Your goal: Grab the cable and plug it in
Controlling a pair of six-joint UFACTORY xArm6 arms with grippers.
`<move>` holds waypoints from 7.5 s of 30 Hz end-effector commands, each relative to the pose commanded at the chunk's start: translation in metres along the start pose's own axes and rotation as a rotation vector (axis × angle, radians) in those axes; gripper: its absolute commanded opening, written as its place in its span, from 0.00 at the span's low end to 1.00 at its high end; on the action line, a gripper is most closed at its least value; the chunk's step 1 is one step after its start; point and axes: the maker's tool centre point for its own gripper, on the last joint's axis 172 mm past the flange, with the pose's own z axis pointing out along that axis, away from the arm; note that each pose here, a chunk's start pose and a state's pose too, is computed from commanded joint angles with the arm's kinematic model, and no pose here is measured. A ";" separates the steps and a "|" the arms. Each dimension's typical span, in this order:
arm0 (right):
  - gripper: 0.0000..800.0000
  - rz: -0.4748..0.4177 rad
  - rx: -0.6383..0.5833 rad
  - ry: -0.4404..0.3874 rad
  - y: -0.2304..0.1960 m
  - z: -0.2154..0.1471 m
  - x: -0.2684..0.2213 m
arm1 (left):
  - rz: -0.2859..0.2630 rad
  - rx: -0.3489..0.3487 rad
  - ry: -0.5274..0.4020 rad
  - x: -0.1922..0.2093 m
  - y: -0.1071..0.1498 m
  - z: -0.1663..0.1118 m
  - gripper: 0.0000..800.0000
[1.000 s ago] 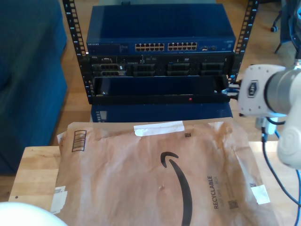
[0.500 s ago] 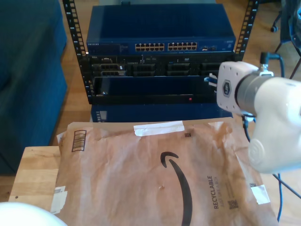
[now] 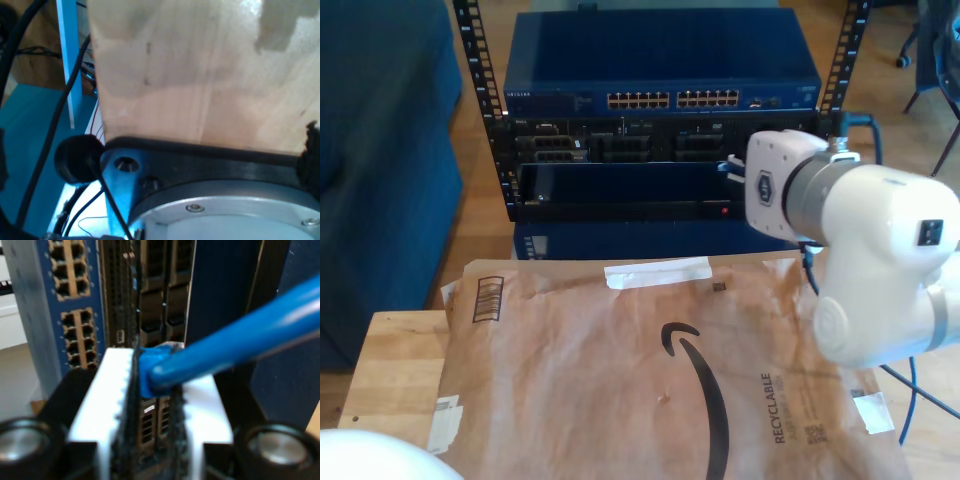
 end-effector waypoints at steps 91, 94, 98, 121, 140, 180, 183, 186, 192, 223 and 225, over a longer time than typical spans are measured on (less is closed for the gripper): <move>0.00 -0.039 0.684 0.353 -0.055 0.106 0.050 | 0.000 0.000 0.000 0.000 0.000 0.000 1.00; 0.00 -0.034 0.699 0.358 -0.061 0.106 0.054 | 0.000 0.000 0.000 0.000 0.000 0.000 1.00; 0.00 -0.033 0.703 0.357 -0.063 0.107 0.054 | 0.000 0.000 0.000 0.000 0.000 0.000 1.00; 0.00 -0.029 0.711 0.379 -0.062 0.109 0.066 | 0.000 0.000 0.000 0.000 0.000 0.000 1.00; 0.00 -0.034 0.705 0.381 -0.057 0.114 0.068 | 0.000 0.000 0.000 0.000 0.000 0.000 1.00; 0.48 -0.048 0.621 0.377 -0.048 0.077 0.073 | 0.000 0.000 0.000 0.000 0.000 0.000 1.00; 0.50 -0.044 0.498 0.346 -0.026 0.067 0.071 | 0.000 0.000 0.000 0.000 0.000 0.000 1.00; 0.60 -0.024 0.385 0.310 -0.011 0.056 0.070 | 0.000 0.000 0.000 0.000 0.000 0.000 1.00; 0.70 0.024 0.216 0.229 0.001 0.033 0.063 | 0.000 0.000 0.000 0.000 0.000 0.000 1.00; 0.99 0.121 -0.798 0.177 0.296 -0.317 0.321 | 0.000 0.000 0.000 0.000 0.000 0.000 1.00; 0.99 0.099 -0.854 0.152 0.317 -0.342 0.312 | 0.000 0.000 0.000 0.000 0.000 0.000 1.00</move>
